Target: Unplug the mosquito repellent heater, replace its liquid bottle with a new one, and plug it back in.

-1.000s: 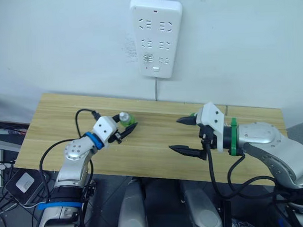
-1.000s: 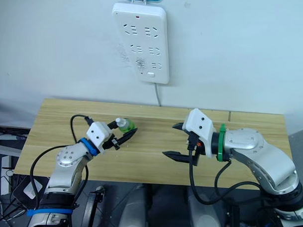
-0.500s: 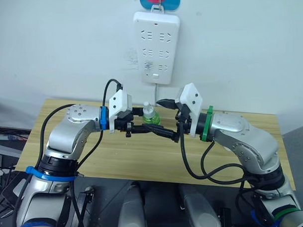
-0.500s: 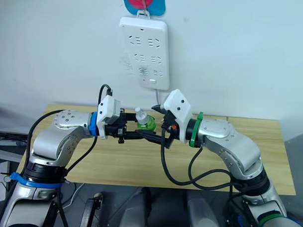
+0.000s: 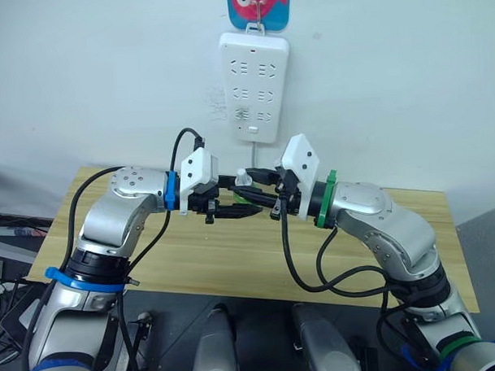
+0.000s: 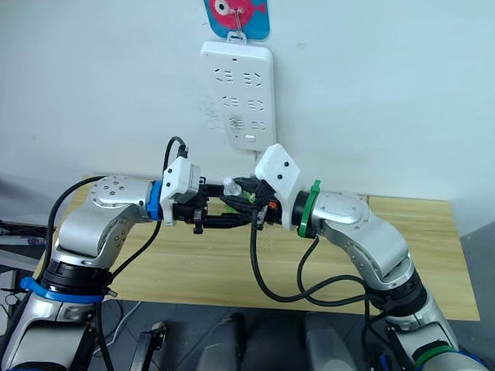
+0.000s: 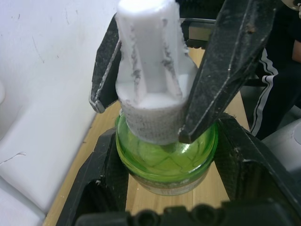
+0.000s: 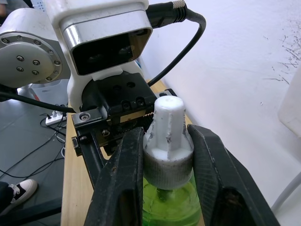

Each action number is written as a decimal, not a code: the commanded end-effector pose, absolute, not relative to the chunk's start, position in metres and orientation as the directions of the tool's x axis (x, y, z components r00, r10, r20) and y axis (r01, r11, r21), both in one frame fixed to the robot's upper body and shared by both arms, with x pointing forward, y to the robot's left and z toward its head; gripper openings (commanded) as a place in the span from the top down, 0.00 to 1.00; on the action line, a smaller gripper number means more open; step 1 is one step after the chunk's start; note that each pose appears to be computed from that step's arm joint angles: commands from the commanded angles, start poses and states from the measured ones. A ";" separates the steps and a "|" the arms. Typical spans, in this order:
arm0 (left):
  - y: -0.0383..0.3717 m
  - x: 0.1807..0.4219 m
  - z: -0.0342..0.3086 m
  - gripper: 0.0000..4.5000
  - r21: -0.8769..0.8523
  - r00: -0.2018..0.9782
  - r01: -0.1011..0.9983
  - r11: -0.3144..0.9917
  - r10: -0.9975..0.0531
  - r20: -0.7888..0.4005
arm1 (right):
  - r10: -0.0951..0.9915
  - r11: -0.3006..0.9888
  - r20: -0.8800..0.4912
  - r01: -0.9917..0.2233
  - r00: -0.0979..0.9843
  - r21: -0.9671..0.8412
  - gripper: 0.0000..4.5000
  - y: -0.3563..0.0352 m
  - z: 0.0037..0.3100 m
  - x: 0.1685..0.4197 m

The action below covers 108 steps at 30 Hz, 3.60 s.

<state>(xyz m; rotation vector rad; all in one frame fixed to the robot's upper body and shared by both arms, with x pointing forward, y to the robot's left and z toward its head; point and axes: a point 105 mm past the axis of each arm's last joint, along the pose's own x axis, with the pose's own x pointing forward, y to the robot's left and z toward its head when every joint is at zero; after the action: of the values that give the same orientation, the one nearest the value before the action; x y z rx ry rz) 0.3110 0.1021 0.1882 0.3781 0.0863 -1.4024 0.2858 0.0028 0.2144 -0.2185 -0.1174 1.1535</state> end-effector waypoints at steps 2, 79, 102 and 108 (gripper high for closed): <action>0.100 0.311 0.205 0.49 0.266 0.186 0.956 0.123 -0.956 -0.226 | 0.930 0.355 0.006 -0.890 0.369 -0.285 0.77 0.004 0.222 0.280; 0.095 0.282 0.180 0.48 0.183 0.157 0.974 0.133 -0.979 -0.129 | 0.940 0.340 0.110 -0.898 0.322 -0.278 0.76 -0.002 0.210 0.252; 0.094 0.276 0.174 0.48 0.244 0.098 0.968 0.063 -0.986 -0.133 | 0.972 0.208 -0.032 -0.919 0.231 -0.336 0.00 -0.039 0.226 0.260; 0.088 0.277 0.173 0.48 0.254 0.090 0.966 0.058 -0.989 -0.117 | 0.951 0.303 0.034 -0.909 0.307 -0.286 0.00 -0.012 0.226 0.256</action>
<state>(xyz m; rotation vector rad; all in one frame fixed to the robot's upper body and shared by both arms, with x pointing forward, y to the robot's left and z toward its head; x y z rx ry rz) 0.2768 0.0905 0.1659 0.2819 -0.0565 -1.4822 0.2575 -0.0139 0.2209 -0.2105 -0.1803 1.2712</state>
